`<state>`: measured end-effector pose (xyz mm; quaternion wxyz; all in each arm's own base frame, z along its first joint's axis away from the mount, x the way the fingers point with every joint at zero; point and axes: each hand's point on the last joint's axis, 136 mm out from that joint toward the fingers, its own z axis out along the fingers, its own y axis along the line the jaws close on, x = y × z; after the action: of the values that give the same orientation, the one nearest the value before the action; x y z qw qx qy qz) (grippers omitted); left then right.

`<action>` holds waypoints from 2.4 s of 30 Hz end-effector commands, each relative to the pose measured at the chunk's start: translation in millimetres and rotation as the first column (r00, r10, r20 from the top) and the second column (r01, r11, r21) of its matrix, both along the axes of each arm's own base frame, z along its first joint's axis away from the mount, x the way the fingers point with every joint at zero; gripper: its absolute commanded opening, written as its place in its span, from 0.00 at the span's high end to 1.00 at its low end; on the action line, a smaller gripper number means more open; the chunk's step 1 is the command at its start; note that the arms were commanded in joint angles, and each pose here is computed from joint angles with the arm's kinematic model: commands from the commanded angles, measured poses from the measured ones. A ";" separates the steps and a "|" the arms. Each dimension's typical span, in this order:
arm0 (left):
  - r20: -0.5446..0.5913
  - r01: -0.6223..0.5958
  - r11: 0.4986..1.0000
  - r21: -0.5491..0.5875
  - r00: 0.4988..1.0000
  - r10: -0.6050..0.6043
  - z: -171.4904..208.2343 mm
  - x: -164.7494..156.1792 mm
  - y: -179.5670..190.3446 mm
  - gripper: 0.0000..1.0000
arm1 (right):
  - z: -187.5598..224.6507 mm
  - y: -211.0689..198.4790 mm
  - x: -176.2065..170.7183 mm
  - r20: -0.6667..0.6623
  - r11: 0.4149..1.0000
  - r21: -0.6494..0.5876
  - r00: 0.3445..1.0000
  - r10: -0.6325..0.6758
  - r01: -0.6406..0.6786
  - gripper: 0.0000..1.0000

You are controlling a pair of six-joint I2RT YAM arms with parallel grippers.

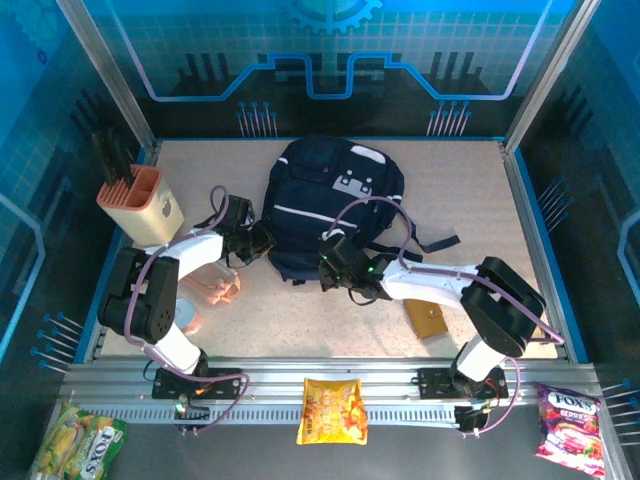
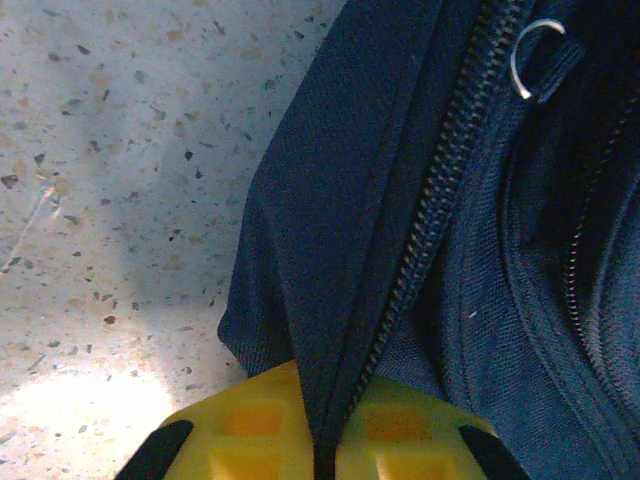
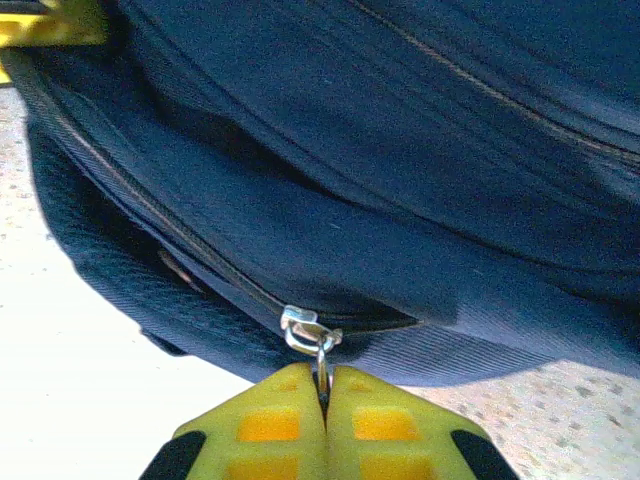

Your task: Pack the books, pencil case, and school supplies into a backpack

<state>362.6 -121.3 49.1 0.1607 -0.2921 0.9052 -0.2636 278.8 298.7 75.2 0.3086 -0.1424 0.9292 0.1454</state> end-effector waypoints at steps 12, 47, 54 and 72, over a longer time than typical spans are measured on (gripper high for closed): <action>0.020 -0.003 0.998 0.067 1.000 0.001 0.2 3.8 22.2 1.00 | -6.0 -103.4 22.3 0.081 0.971 -0.219 0.993 -0.081 0.097 1.00; -0.019 0.229 0.971 0.076 0.974 -0.228 12.3 -15.8 16.7 1.00 | 4.1 -195.8 141.6 0.042 0.923 0.008 0.922 -0.385 0.385 0.65; 0.029 0.276 0.958 0.074 0.960 -0.279 39.0 -27.7 3.1 0.65 | 39.2 -167.6 99.4 0.007 0.925 0.208 0.945 -0.326 0.318 0.38; 0.220 0.476 0.727 0.495 0.741 -0.635 111.3 -1.4 -60.8 0.10 | 44.8 -78.6 69.4 -0.318 0.724 0.549 0.905 -0.282 0.418 0.49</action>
<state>348.8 -176.6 147.6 0.2635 0.0417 0.9455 -0.1866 348.6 206.7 125.7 0.2881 0.1273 0.8851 0.3427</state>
